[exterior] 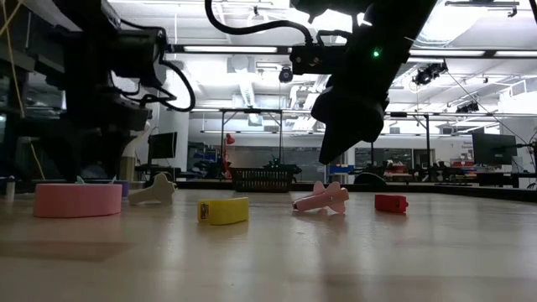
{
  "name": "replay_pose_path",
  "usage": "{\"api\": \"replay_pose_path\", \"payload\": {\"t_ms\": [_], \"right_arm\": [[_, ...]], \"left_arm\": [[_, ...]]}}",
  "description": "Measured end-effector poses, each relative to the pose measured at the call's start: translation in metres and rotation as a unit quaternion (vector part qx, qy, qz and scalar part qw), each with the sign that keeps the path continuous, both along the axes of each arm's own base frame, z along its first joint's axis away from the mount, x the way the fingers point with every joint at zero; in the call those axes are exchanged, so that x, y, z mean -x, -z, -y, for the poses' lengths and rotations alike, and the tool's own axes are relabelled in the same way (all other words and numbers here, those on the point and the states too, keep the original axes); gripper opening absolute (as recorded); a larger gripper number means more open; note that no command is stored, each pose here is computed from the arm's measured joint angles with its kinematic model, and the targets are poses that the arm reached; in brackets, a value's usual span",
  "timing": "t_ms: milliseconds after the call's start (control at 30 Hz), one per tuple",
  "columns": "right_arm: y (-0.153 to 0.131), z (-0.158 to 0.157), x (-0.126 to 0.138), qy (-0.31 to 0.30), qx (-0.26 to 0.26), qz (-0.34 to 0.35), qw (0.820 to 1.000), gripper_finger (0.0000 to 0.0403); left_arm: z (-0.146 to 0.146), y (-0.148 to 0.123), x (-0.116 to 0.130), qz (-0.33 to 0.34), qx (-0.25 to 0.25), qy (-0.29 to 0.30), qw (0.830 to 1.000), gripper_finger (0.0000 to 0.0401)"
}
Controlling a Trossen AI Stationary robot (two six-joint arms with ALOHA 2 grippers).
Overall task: Pick and place Stapler, Stapler remover, tape
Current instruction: Put the blue tape into the green bin
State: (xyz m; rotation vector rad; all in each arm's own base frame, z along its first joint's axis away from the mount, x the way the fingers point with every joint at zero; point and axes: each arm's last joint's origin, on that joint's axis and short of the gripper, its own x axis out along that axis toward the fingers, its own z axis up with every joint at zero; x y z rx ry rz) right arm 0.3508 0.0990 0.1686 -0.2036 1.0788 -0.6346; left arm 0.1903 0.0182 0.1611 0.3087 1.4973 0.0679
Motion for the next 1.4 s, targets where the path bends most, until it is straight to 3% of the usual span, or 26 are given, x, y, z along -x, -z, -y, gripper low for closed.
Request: {"api": "replay_pose_path", "payload": {"t_ms": [200, 333, 900, 1067, 1233, 1400], "right_arm": [[0.0, 0.0, 0.0, 0.0, 0.0, 0.0, 1.0, 0.0193], [0.0, 0.0, 0.0, 0.0, 0.0, 0.0, 1.0, 0.0193], [0.0, 0.0, 0.0, 0.011, -0.005, 0.008, 1.0, 0.0193], [0.0, 0.0, 0.0, 0.013, 0.009, 0.013, 1.0, 0.0193], [-0.003, 0.001, 0.001, 0.014, 0.065, 0.025, 0.997, 0.0193], [-0.005, 0.002, 0.001, 0.023, 0.12, 0.048, 0.991, 0.0193]], "left_arm": [[-0.005, 0.006, 0.002, 0.005, 0.018, -0.01, 1.0, 0.0316], [-0.004, 0.008, 0.003, 0.011, 0.035, -0.009, 0.999, 0.0285], [-0.003, 0.01, 0.001, 0.021, 0.049, -0.007, 0.999, 0.0034], [-0.004, 0.009, -0.001, 0.035, 0.036, -0.006, 0.999, 0.0033], [-0.004, 0.006, -0.005, 0.045, 0.03, 0.003, 0.999, 0.0046], [-0.006, -0.017, -0.019, 0.099, 0.019, 0.027, 0.995, 0.0035]]}}
